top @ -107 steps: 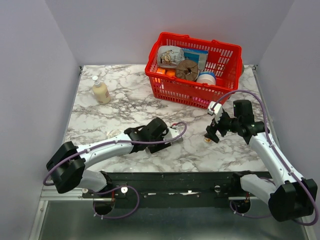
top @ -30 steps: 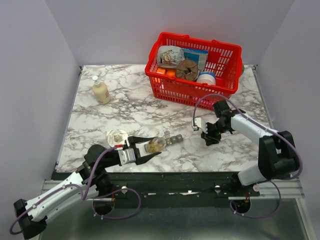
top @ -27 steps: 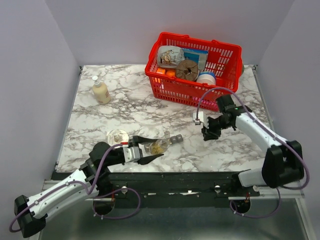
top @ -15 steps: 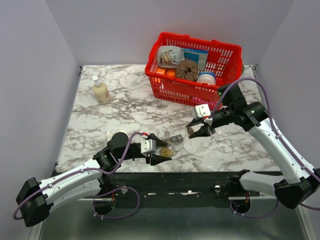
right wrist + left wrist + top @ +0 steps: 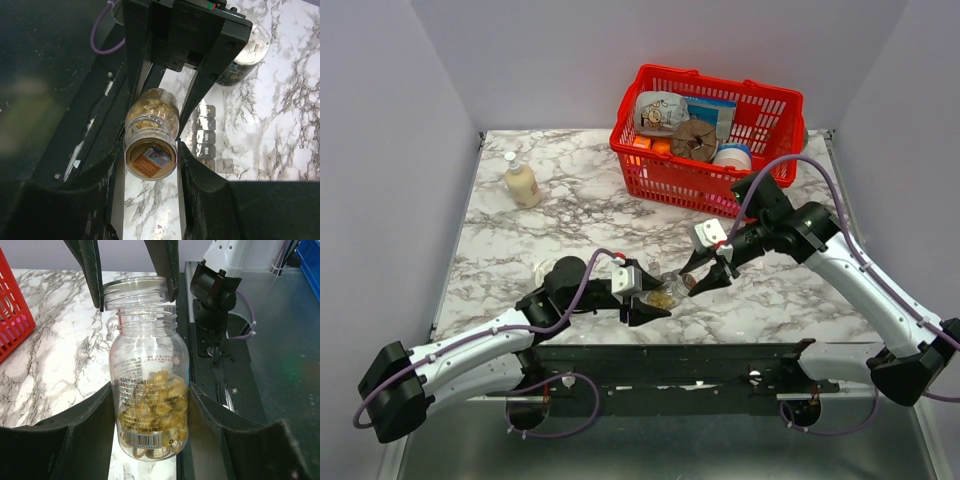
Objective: Sort the pills into containers
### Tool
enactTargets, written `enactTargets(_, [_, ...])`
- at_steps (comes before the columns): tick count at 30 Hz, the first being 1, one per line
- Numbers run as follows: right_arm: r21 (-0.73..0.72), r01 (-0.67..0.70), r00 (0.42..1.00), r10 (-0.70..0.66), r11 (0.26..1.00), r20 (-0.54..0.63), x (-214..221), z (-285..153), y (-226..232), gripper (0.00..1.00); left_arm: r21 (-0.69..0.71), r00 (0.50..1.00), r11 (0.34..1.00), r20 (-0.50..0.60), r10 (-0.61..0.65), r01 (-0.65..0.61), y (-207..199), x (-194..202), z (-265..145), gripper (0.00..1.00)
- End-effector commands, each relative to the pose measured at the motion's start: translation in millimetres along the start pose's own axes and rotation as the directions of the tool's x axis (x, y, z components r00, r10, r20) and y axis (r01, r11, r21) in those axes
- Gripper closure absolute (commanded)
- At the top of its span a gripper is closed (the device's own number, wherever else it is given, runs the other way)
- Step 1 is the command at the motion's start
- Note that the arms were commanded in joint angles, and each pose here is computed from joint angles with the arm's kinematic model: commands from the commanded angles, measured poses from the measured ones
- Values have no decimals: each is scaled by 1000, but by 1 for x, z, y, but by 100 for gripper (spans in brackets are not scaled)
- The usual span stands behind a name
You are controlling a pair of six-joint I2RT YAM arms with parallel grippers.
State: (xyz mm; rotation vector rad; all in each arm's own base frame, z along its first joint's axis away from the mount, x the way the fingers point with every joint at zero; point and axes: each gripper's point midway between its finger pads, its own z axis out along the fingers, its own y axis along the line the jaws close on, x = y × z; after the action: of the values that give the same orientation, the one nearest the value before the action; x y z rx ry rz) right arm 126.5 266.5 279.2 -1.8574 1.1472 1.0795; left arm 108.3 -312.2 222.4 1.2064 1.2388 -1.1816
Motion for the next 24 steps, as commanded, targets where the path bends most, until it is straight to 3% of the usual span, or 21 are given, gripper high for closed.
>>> enactTargets(1, [-57,-16,999,18,998,33,-12,6,7,83,-8,998,1000,61,21,-21,4,-24,4,100])
enactTargets(8, [-86,-12,999,16,996,44,-19,11,9,83,-25,998,1000,65,6,-4,7,-26,4,100])
enactTargets(14, [-50,-7,1000,8,999,5,-7,16,2,83,-50,981,999,192,9,1,6,-56,-1,100])
enactTargets(18, [-38,-22,999,21,999,-39,3,22,-1,83,-114,979,993,205,15,9,18,-71,-2,100])
enactTargets(24, [25,-210,978,210,977,5,2,33,-17,83,-314,959,949,265,104,-16,48,-96,-18,100])
